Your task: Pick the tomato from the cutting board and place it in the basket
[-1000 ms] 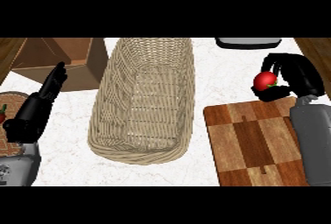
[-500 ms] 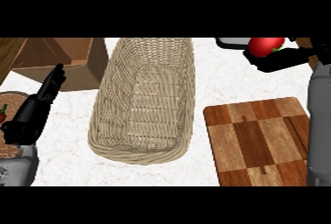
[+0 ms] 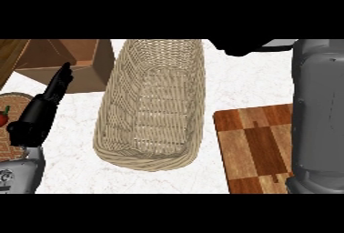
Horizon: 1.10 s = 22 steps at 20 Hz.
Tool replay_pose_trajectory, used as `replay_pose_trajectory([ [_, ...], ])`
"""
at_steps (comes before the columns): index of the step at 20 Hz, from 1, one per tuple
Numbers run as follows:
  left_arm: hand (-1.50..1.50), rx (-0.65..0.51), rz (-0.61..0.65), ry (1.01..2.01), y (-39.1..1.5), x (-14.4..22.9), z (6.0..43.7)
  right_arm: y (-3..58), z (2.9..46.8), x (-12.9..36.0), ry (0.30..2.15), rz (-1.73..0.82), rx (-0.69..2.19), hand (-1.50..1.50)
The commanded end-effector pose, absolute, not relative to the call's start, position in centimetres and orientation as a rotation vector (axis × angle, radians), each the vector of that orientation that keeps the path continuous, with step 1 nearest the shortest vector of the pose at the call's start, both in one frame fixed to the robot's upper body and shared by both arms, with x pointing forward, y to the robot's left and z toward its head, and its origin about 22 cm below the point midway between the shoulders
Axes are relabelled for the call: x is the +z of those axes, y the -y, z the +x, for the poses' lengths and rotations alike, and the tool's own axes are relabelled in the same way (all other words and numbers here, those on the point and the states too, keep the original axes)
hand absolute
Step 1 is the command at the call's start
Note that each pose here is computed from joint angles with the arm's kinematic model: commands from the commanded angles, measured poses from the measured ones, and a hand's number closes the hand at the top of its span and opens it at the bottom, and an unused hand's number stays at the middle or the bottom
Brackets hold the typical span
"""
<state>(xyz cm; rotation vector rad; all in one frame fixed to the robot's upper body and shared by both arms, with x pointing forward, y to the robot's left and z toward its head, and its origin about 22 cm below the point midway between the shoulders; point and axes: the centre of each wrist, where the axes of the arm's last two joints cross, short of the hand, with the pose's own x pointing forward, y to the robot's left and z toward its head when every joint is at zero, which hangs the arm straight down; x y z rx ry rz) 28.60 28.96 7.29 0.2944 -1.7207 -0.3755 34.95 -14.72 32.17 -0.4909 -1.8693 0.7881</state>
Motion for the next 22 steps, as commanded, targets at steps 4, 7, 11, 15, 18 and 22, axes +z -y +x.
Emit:
replay_pose_trajectory([
  [4, 0.00, -0.386, 0.295, 1.733, -27.9, 7.4, 30.1, 7.7, 34.4, 35.2, 1.790, -0.448, 0.823, 1.50],
  [7, 0.00, -0.383, 0.288, 1.732, -30.0, 6.5, 29.0, 6.0, 35.9, 33.2, 1.700, -0.430, 0.879, 1.50],
  [11, 0.00, -0.382, 0.266, 1.714, -28.4, 8.4, 28.2, 3.8, 36.1, 31.8, 1.602, -0.457, 0.973, 1.50],
  [15, 0.00, -0.392, 0.296, 1.721, -30.1, 7.3, 28.6, 2.6, 36.3, 32.1, 1.502, -0.461, 0.987, 1.50],
  [18, 0.00, -0.375, 0.286, 1.718, -30.1, 7.5, 29.3, 1.2, 36.4, 31.1, 1.427, -0.623, 1.126, 1.50],
  [22, 0.00, -0.377, 0.314, 1.728, -29.3, 7.3, 29.9, 3.0, 37.7, 30.1, 1.387, -0.740, 1.208, 1.50],
])
